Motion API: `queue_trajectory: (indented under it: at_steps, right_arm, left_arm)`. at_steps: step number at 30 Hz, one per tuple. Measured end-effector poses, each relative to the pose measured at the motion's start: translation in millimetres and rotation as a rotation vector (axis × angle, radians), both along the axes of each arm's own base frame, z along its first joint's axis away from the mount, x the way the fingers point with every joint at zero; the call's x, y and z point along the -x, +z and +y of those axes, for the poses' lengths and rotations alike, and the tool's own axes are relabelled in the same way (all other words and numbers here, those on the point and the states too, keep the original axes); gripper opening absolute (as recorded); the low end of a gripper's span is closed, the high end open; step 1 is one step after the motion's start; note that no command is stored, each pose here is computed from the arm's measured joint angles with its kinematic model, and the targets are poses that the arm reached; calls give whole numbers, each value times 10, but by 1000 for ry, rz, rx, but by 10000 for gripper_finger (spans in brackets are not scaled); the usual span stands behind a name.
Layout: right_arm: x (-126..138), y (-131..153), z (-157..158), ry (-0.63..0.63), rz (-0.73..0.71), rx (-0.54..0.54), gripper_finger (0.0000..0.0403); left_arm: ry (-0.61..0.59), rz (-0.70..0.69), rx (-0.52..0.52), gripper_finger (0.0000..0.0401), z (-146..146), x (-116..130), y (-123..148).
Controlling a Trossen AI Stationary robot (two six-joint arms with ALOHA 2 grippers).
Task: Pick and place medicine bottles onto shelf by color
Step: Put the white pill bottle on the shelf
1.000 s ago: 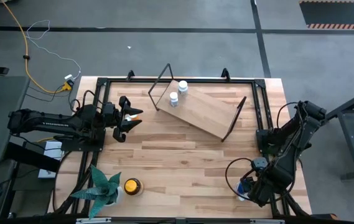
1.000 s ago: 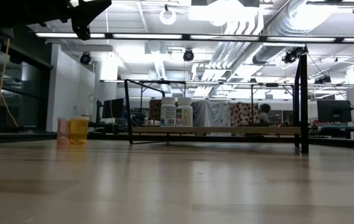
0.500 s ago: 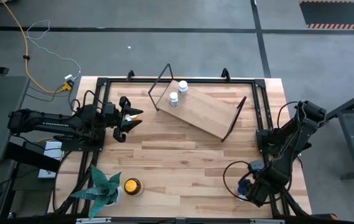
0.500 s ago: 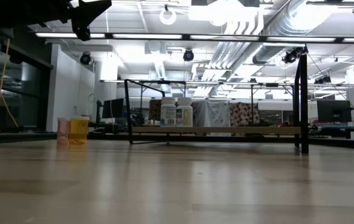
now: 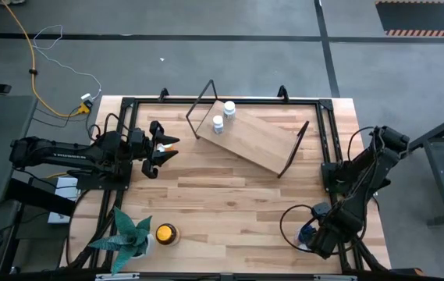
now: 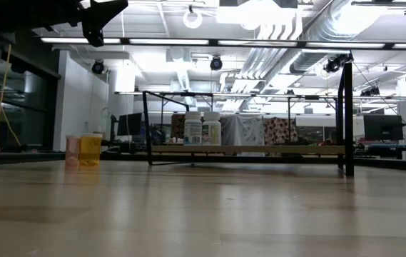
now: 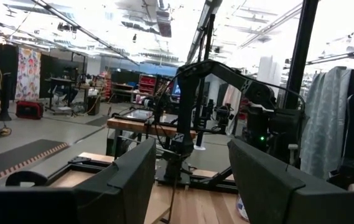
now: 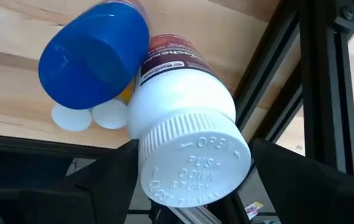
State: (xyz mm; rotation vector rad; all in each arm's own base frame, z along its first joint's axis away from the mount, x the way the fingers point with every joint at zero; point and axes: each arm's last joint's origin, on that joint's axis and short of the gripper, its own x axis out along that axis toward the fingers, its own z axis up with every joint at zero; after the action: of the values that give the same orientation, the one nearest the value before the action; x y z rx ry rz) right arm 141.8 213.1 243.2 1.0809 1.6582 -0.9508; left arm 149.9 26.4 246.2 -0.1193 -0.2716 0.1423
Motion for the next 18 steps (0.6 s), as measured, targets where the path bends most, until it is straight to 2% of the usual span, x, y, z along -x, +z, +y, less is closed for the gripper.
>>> queue_trajectory:
  at_steps: [6, 14, 18]
  right_arm:
    - [20, 59, -28, 0, -15, -21, 288]
    - [29, 94, -34, 9, -22, -51, 220]
    - [29, 97, -26, 35, -17, -74, 208]
  left_arm:
    - [0, 0, 0, 193, 0, 0, 0]
    - [0, 0, 0, 193, 0, 0, 0]
    - [0, 0, 0, 193, 0, 0, 0]
